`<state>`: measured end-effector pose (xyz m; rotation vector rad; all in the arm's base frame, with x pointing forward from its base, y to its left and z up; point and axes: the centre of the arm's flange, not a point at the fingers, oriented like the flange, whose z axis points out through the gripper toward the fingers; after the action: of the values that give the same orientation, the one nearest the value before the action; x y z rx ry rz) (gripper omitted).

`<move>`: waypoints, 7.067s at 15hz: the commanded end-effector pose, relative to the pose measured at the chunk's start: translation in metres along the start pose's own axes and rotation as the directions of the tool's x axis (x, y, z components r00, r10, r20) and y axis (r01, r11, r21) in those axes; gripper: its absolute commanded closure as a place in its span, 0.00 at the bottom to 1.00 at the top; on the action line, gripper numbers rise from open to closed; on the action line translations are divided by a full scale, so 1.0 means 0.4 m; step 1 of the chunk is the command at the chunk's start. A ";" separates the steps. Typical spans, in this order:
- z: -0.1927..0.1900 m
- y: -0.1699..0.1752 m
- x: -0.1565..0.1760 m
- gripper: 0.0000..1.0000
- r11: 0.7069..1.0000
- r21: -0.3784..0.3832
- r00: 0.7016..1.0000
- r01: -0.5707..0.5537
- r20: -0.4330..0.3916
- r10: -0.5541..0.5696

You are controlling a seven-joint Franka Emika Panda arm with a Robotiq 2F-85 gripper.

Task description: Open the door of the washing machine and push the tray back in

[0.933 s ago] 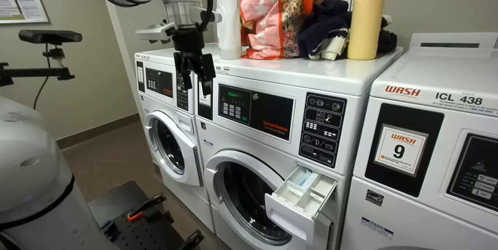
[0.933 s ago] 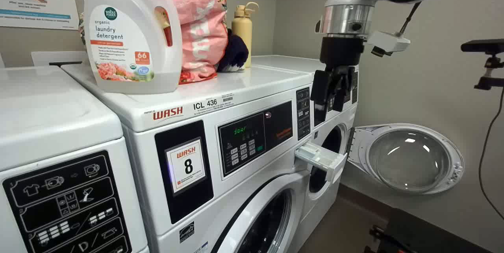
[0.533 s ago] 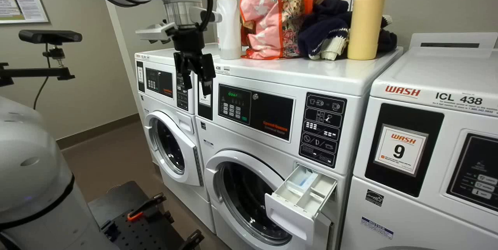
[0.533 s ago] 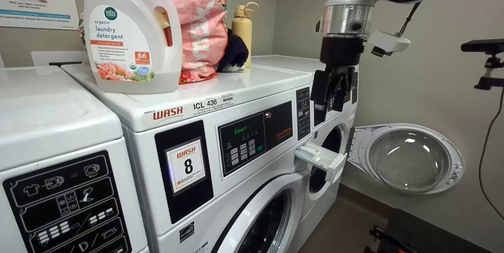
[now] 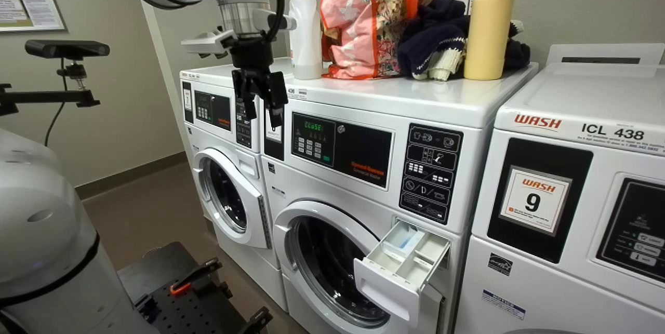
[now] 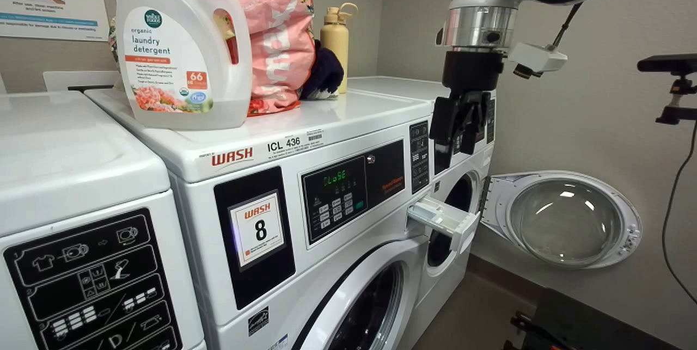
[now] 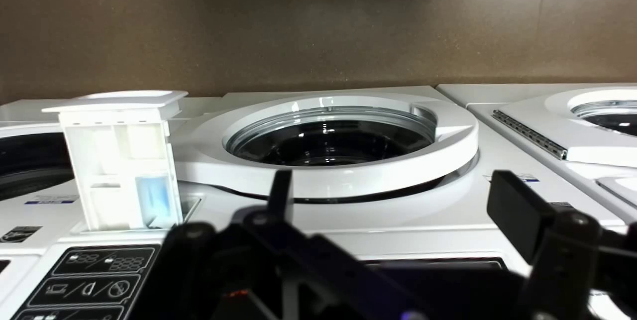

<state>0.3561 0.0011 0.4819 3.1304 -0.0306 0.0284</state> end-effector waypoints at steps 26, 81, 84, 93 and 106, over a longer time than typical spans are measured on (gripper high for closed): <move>0.556 -0.224 0.069 0.00 0.698 0.369 0.735 -0.614 -0.054 0.676; 0.779 -0.164 -0.058 0.00 0.405 -0.254 0.353 -0.878 0.228 0.907; 0.763 -0.150 -0.074 0.00 0.404 -0.283 0.338 -0.870 0.255 0.906; 0.677 -0.126 -0.059 0.00 0.392 -0.253 0.325 -0.884 0.270 0.906; 0.424 0.188 -0.105 0.00 0.082 -0.099 0.077 -0.992 0.046 0.996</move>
<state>0.3593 -0.0578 0.2918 2.3621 -2.0324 -0.1792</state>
